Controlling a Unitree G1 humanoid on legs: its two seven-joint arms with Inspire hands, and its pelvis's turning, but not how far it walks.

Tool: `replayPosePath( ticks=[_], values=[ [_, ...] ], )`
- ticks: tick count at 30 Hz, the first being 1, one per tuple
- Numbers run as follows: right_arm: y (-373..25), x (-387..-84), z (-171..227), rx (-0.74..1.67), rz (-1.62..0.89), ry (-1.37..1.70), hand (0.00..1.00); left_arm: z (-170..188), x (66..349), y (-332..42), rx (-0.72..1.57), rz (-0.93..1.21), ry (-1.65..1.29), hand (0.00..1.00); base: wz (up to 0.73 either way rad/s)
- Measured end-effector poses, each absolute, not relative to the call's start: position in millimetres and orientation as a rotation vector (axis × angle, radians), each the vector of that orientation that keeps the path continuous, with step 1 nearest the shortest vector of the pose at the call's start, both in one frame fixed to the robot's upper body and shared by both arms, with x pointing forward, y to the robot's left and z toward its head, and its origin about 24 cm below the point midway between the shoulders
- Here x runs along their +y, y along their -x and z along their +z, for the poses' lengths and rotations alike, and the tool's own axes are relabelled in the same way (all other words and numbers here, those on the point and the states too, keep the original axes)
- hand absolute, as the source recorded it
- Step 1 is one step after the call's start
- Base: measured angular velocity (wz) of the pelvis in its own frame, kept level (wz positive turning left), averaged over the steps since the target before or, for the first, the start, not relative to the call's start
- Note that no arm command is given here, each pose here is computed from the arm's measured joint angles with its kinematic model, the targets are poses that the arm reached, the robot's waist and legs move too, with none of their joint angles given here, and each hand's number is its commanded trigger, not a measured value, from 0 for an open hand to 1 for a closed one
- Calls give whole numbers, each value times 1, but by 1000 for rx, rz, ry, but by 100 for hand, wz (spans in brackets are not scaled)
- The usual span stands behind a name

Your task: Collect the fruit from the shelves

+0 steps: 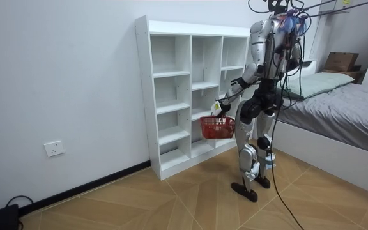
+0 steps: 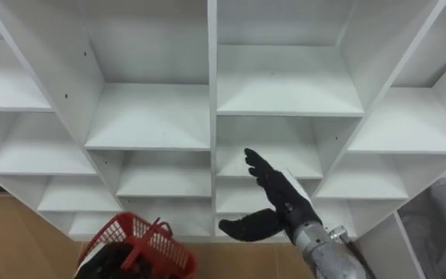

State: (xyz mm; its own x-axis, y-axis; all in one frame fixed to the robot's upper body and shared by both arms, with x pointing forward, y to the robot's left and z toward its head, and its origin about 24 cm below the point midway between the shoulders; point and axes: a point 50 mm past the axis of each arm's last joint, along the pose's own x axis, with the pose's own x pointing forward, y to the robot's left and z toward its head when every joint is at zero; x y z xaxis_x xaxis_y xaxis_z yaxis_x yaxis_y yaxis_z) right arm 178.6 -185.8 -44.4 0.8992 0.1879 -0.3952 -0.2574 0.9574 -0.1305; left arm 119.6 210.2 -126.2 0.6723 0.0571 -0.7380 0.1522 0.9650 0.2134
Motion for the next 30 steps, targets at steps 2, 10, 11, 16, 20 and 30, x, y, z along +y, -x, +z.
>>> replayPosePath(
  ticks=[2, 10, 11, 16, 20, 30],
  values=[
    [-173, -192, -50, 412, 186, 173, 0, -126, 216, -116, 839, -8, -274, 100, 0],
    [-141, -216, -86, 582, 13, 191, 0, -136, 226, -93, 919, 76, -283, 100, 0],
    [-134, -218, -90, 611, -5, 198, 0, -137, 228, -89, 934, 84, -282, 100, 0],
    [-100, -230, -117, 768, -87, 217, 0, -142, 235, -70, 986, 151, -280, 100, 4],
    [-72, -235, -134, 905, -111, 269, 0, -147, 239, -57, 1034, 204, -268, 100, 0],
    [-23, -246, -161, 1218, -190, 192, 0, -153, 238, -45, 1100, 236, -244, 100, 8]
  ],
)
